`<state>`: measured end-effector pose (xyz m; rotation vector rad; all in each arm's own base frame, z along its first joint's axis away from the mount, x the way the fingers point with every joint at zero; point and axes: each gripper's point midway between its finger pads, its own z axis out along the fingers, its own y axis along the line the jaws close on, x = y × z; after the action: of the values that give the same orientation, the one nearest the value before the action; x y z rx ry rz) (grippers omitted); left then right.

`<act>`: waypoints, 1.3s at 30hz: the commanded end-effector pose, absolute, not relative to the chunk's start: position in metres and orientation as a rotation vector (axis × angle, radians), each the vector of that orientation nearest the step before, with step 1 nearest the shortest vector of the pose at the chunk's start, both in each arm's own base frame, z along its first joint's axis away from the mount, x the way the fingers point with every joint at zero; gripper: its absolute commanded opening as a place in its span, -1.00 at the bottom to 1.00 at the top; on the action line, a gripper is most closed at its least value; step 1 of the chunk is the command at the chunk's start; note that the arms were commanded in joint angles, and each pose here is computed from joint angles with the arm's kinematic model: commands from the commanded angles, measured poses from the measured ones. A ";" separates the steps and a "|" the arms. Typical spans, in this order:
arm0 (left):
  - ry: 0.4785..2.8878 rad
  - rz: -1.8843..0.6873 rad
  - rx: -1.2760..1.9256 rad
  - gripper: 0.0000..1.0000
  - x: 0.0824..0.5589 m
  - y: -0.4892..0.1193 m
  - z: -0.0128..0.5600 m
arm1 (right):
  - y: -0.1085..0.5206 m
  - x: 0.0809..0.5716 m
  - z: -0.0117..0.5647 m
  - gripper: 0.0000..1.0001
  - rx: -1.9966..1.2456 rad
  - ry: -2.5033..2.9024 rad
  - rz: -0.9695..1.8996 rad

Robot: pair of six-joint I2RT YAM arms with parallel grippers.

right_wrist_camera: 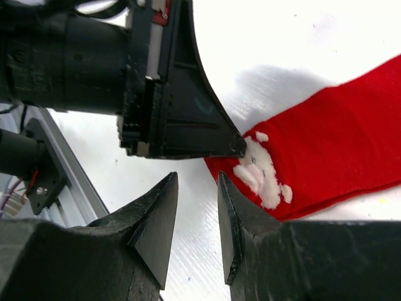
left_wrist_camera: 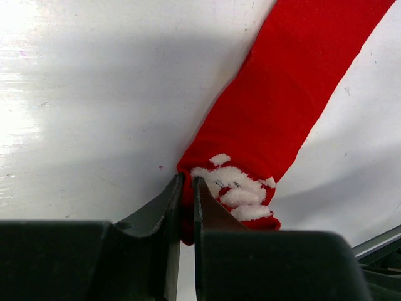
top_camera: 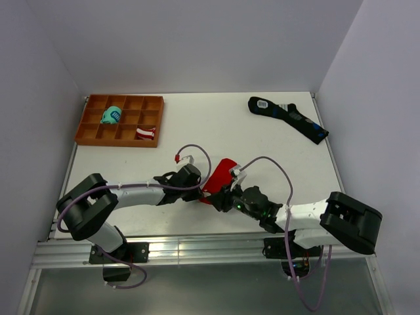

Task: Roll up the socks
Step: Roll the sock at the center of the board.

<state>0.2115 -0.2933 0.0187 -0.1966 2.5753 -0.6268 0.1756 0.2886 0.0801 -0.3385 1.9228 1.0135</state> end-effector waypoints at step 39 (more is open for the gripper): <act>2.782 -0.445 -0.159 -1.00 0.177 -0.261 -0.019 | 0.303 0.175 0.048 -0.25 -0.465 1.970 0.662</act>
<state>0.2091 -0.2967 0.0187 -0.1928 2.6017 -0.6620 0.1672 0.3004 0.0421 -0.4852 1.9970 0.6954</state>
